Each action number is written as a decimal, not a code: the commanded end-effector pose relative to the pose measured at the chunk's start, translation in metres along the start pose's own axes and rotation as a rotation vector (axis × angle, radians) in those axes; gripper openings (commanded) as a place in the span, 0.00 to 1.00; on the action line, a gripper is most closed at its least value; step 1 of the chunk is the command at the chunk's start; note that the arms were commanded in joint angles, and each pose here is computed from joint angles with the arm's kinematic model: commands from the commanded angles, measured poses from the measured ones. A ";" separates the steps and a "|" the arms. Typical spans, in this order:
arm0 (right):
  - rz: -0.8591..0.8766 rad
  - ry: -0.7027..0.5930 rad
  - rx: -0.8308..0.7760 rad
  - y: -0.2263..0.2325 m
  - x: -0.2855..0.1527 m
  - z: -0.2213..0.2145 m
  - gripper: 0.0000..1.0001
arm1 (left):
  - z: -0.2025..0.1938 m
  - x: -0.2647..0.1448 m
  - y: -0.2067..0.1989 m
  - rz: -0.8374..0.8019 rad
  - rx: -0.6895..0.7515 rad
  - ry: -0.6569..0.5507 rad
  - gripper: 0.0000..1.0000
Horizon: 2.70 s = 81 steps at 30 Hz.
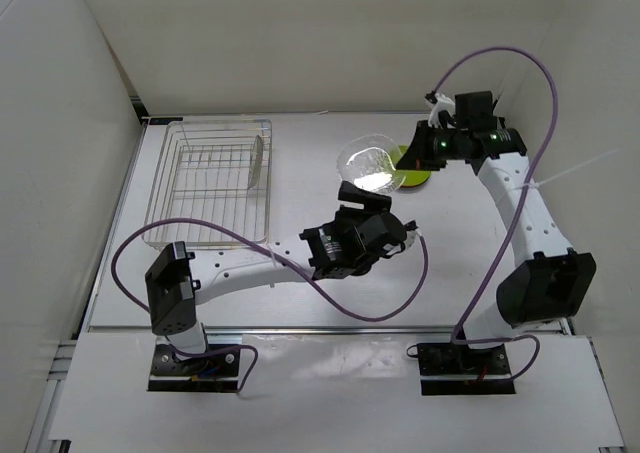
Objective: Unload the plates from the dish rack
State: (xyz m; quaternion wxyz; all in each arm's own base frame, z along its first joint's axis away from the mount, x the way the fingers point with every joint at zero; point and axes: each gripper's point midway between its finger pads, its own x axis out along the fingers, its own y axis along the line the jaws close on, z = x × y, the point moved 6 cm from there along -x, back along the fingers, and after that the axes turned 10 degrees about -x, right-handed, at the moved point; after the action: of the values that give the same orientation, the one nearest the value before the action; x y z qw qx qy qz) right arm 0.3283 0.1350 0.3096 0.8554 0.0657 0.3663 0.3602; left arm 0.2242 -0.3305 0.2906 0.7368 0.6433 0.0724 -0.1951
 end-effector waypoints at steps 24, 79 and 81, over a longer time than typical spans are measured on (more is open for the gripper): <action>-0.480 0.119 0.427 -0.148 0.019 -0.146 0.00 | -0.241 0.056 0.175 0.016 -1.280 0.179 1.00; -0.614 0.135 0.210 -0.135 -0.053 -0.073 0.94 | -0.254 0.153 0.071 -0.482 -1.695 0.301 0.94; -0.602 0.124 0.206 -0.131 -0.054 -0.071 0.92 | -0.256 0.166 0.056 -0.508 -1.706 0.347 0.93</action>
State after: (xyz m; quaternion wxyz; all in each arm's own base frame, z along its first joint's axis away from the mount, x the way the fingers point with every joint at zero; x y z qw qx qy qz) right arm 0.3349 -0.0086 0.2313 0.8898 0.0254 0.4538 0.0412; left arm 0.4323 -0.0970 0.2471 0.8932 -0.1074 0.4222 -0.1111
